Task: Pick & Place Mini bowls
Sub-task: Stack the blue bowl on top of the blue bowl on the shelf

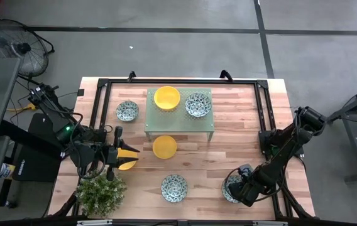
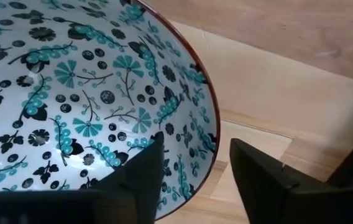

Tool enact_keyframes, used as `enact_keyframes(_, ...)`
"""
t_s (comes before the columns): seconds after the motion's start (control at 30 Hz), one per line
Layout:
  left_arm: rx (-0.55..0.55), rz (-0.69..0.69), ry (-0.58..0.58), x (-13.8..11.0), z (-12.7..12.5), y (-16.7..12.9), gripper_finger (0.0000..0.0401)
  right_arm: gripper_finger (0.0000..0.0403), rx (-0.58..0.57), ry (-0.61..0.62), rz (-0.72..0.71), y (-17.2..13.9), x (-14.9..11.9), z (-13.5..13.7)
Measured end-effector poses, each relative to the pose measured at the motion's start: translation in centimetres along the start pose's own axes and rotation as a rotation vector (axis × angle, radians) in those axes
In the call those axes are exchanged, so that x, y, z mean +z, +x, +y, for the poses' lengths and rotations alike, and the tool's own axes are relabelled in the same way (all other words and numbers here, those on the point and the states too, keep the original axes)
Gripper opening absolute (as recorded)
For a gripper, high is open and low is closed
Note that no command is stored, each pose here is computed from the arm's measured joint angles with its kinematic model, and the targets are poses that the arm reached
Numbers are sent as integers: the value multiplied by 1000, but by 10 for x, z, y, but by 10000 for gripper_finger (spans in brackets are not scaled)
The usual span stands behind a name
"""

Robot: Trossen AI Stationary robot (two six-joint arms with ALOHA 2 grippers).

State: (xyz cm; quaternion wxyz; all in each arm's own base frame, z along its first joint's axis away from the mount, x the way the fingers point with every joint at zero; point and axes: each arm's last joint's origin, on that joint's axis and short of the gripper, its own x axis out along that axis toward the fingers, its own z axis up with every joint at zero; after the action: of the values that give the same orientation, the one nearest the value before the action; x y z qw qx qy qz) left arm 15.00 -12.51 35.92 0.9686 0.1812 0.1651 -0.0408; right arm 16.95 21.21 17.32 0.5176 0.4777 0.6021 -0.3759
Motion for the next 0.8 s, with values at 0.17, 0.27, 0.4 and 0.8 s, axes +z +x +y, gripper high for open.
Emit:
enact_keyframes(0.17, 0, 0, -1, 0, 0, 0, 121, 123, 0, -1, 0, 0, 0, 0)
enact_keyframes(0.27, 0, -1, -1, 0, 0, 0, 121, 105, 1, -6, -3, 0, 0, 0)
enact_keyframes(0.4, 0, -1, -1, 0, 0, 0, 121, 86, 12, -11, -17, 0, 1, 1)
enact_keyframes(0.8, 0, 0, -1, 0, 0, 0, 121, 70, 43, -9, -59, -1, 11, 7)
